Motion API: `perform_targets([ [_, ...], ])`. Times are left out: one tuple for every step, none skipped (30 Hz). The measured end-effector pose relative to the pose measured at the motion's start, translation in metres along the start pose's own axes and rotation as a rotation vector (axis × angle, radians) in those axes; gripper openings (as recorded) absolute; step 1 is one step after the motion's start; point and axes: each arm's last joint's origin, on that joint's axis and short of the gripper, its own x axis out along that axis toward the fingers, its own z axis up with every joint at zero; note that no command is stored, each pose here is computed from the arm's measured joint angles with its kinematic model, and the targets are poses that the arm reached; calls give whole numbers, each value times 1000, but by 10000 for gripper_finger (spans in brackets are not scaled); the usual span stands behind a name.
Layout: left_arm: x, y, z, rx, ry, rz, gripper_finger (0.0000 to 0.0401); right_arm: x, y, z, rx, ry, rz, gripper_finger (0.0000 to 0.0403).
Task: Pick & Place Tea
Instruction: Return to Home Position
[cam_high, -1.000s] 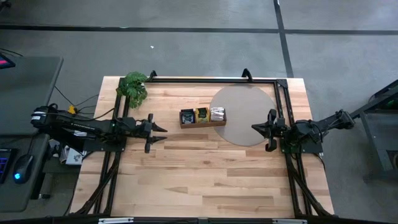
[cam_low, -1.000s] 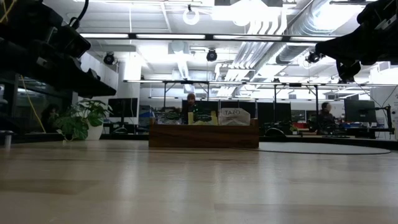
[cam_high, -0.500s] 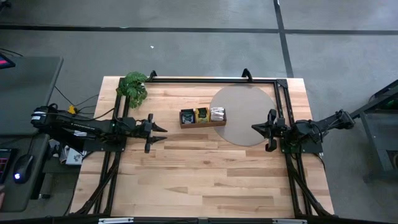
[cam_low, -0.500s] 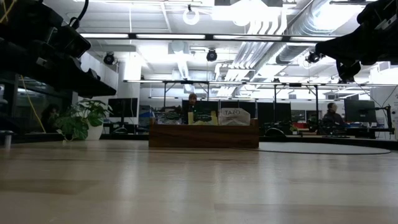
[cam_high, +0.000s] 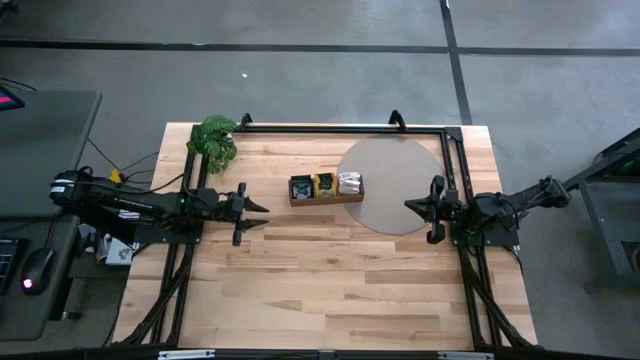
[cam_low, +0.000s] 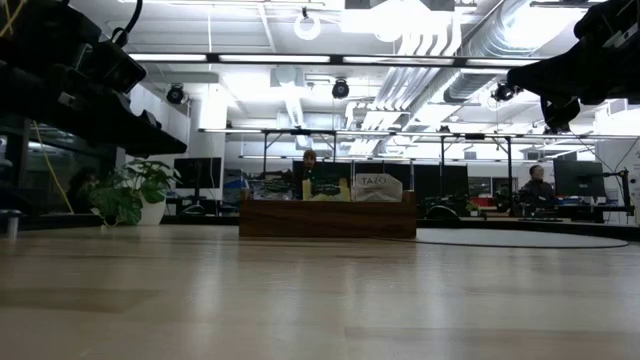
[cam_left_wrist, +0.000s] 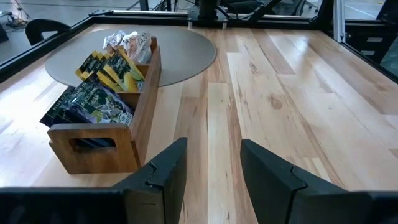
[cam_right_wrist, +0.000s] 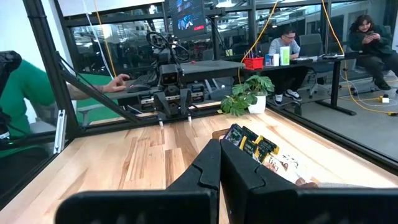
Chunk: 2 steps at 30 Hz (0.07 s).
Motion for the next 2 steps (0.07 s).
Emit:
perform_targets([
  [0,0,0,0,0,0,147,0,0,0,0,0,0,1],
  [0,0,0,0,0,0,147,0,0,0,0,0,0,1],
])
